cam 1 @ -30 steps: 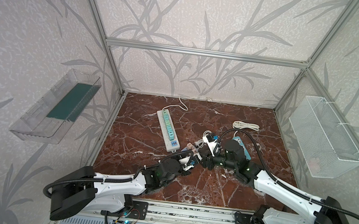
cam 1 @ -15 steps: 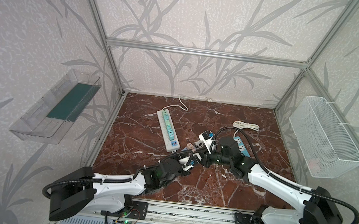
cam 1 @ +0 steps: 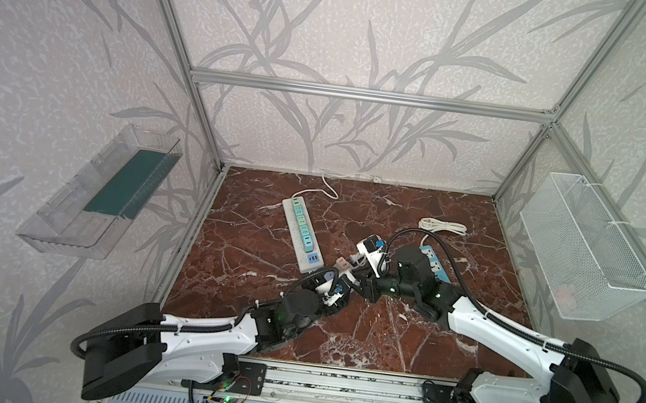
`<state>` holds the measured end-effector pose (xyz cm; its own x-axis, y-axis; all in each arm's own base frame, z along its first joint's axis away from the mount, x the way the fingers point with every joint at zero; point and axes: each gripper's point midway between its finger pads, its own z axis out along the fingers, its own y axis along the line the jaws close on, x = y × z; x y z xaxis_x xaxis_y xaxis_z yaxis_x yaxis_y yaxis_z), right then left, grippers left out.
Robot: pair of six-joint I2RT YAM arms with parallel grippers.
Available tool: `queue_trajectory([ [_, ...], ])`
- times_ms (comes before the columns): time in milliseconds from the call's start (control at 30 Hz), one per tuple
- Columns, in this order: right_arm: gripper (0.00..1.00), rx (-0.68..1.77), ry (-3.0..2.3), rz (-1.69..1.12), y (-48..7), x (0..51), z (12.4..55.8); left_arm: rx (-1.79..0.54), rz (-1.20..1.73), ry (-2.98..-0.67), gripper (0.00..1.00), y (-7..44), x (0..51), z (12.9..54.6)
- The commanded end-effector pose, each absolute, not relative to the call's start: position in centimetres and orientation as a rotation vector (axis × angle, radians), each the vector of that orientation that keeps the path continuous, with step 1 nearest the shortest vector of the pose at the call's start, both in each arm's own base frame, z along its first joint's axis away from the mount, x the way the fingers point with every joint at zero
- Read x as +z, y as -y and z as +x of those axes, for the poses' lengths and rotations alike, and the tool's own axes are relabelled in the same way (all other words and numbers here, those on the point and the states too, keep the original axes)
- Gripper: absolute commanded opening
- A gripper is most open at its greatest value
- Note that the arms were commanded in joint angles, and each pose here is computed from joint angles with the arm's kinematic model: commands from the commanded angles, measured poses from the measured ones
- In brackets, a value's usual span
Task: Insert the plug
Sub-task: 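Take the beige adapter with the right gripper while the left releases and withdraws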
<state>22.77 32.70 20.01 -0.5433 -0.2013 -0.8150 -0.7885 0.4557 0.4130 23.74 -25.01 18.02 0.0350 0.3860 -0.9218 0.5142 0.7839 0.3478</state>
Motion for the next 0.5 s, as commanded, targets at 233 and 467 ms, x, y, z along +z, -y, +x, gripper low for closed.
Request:
queue_trajectory([
  [233,0.00,0.574,-2.016,-0.842,-30.1,18.5,26.0,-0.021,-0.116,-1.772,0.85,9.9,15.7,23.3],
  [467,0.00,0.438,-2.104,-0.935,-29.4,15.8,26.3,-0.197,-0.281,-1.767,0.81,7.0,14.0,21.3],
])
